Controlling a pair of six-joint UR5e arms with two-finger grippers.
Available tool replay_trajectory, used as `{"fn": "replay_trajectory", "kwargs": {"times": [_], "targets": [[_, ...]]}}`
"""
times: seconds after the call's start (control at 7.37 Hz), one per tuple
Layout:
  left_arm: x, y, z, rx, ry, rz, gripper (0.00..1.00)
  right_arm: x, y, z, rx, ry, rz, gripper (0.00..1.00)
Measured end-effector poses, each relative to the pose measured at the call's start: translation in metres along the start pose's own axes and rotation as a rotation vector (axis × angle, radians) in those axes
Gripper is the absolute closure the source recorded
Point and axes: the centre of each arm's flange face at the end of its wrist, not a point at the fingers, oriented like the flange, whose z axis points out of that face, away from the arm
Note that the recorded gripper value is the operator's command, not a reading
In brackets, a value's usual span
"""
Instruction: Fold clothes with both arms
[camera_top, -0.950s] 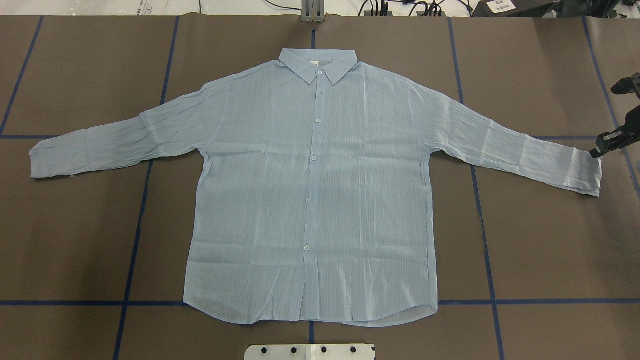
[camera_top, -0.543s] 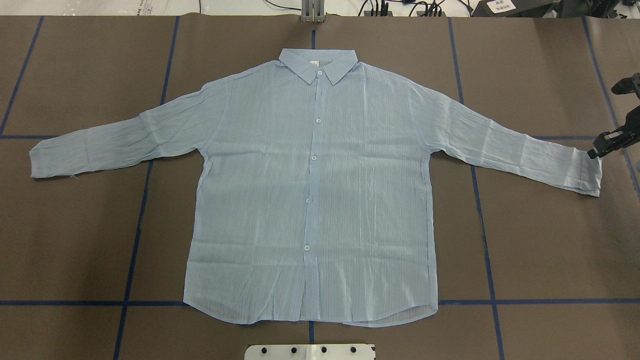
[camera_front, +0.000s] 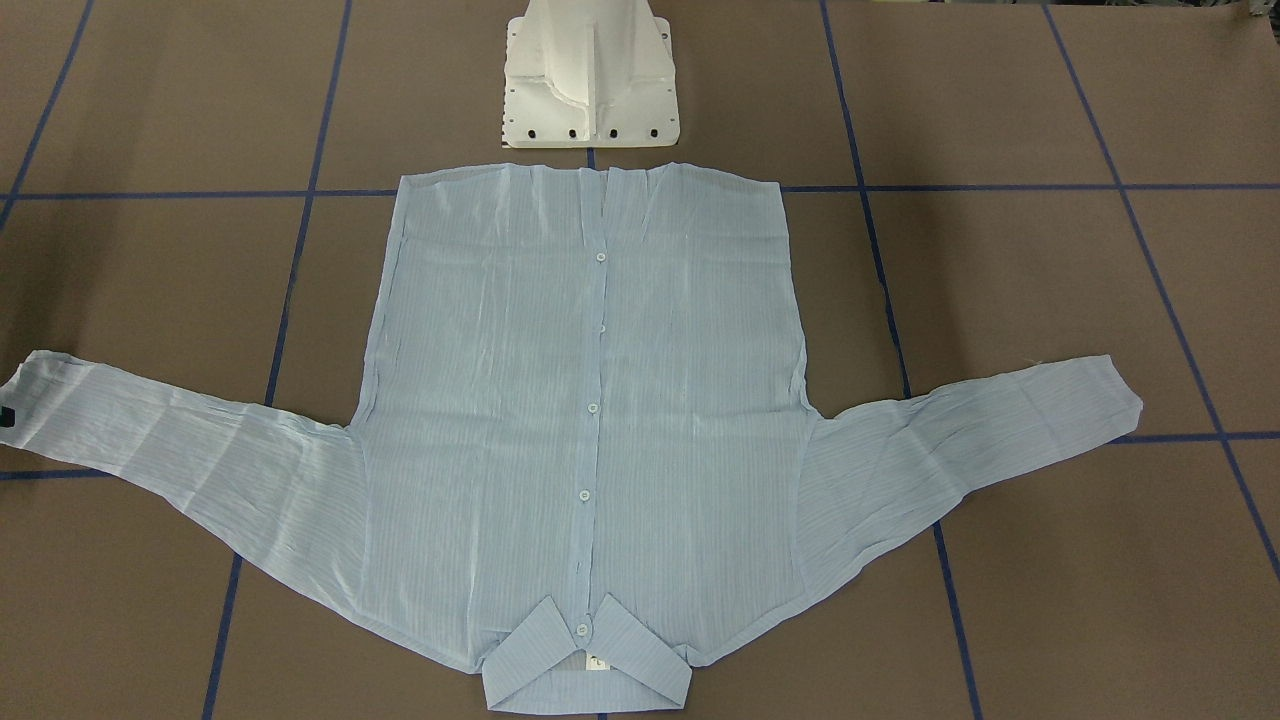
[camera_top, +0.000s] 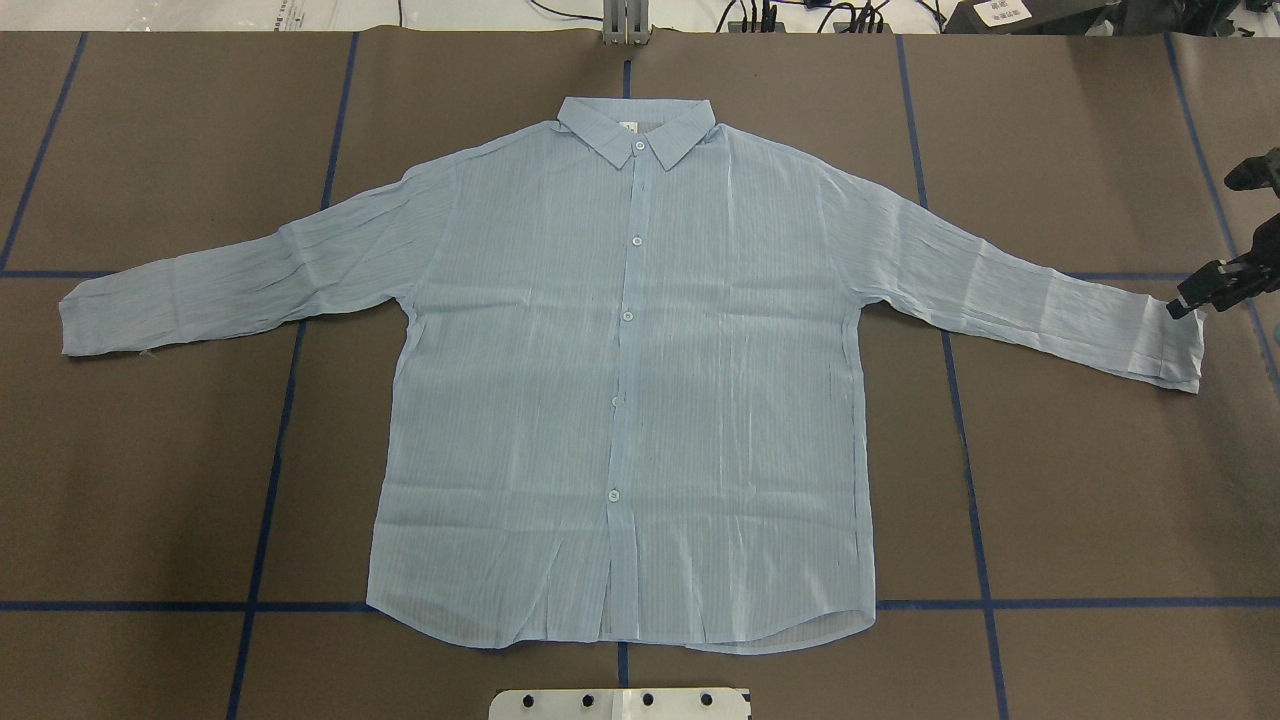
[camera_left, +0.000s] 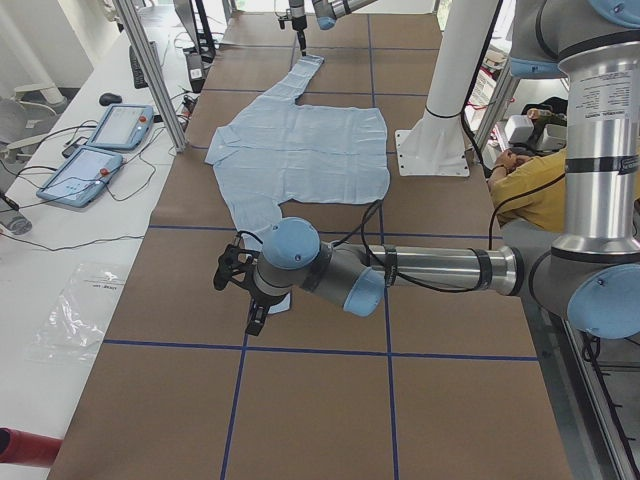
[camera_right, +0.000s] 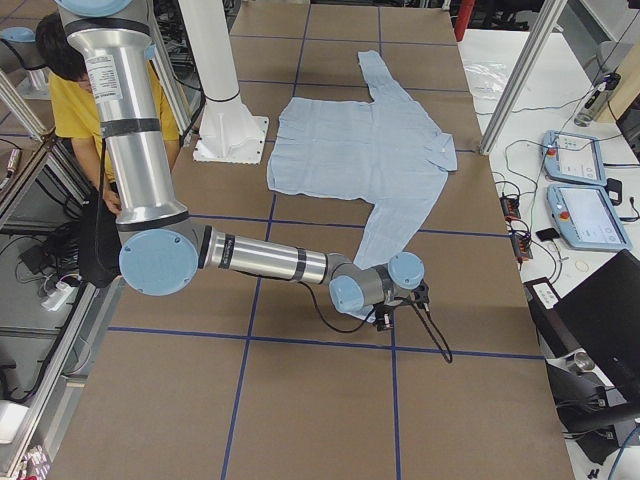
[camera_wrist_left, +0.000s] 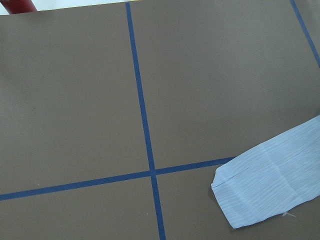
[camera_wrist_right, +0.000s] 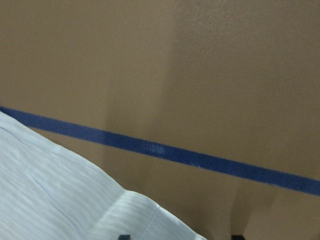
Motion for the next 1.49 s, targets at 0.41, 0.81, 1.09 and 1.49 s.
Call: {"fn": "replay_trajectory", "kwargs": {"times": [0.41, 0.81, 1.09, 1.49], "targets": [[0.000, 0.000, 0.000, 0.000, 0.000, -0.001, 0.01, 0.001, 0.002, 0.005, -0.011, 0.010, 0.006, 0.29], [-0.001, 0.003, 0.001, -0.004, 0.000, -0.003, 0.01, -0.003, 0.003, 0.013, -0.025, 0.017, 0.002, 0.96], [-0.001, 0.003, 0.001, -0.004, 0.000, -0.003, 0.01, 0.000, 0.006, 0.013, -0.025, 0.016, 0.006, 1.00], [-0.001, 0.003, 0.001, -0.003, 0.001, -0.002, 0.01, -0.006, 0.003, 0.012, -0.022, 0.011, -0.003, 1.00]]}}
